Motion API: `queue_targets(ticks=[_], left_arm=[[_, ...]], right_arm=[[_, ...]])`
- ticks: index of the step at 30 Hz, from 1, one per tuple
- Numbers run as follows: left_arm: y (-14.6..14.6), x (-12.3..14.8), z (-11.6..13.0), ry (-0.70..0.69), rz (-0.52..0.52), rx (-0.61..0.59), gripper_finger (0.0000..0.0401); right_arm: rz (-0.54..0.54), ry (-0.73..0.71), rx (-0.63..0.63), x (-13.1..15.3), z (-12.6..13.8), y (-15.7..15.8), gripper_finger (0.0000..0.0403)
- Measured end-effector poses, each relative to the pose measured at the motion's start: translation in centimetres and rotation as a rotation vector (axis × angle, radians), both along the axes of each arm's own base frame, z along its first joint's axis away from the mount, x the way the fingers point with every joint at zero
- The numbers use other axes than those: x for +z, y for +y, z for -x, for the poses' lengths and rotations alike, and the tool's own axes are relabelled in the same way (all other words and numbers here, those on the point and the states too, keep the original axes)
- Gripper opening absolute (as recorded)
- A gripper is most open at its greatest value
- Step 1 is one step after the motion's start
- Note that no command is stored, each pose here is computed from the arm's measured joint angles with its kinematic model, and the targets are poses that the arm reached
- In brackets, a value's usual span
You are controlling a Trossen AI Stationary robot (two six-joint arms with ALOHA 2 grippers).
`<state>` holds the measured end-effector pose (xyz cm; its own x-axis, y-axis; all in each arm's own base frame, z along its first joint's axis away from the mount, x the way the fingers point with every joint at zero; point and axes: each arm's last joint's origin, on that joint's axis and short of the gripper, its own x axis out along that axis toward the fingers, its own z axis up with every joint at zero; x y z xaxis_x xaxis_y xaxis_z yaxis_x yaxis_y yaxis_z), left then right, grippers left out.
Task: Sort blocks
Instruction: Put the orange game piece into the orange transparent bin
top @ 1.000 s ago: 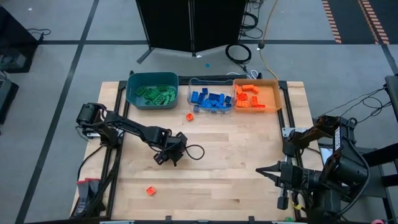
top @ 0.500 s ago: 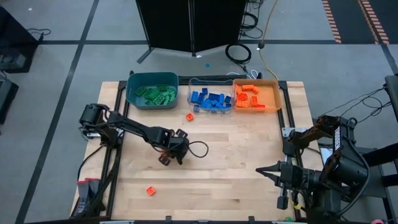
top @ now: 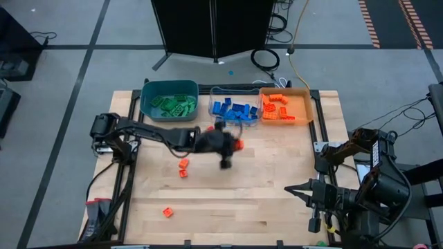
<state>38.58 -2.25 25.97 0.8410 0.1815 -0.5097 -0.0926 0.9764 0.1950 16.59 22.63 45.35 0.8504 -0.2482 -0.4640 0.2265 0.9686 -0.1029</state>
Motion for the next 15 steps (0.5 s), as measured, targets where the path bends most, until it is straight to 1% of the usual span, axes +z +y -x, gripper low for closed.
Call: queue_targets(ticks=[3,7,9,12,15], left_arm=[[2.6,1.9,-0.8,-0.204,0.076,0.132,0.0132],[6.4,3.1,-1.3,-0.413,0.171,0.308,0.0132],[8.0,3.6,-1.8,-0.51,0.214,0.364,0.0132],[9.0,4.1,-3.9,-0.565,0.213,0.369,0.0132],[9.4,4.4,-6.8,-0.543,0.169,0.35,0.0132]], right_arm=[[0.001,-0.001,0.0,0.0,0.0,0.0,0.0],[0.008,0.001,0.003,0.0,0.0,0.0,0.0],[0.019,0.003,0.009,0.0,0.0,0.0,0.0],[0.045,-0.011,0.006,0.1,0.0,0.0,0.0],[0.052,-0.01,0.009,0.1,0.0,0.0,0.0]])
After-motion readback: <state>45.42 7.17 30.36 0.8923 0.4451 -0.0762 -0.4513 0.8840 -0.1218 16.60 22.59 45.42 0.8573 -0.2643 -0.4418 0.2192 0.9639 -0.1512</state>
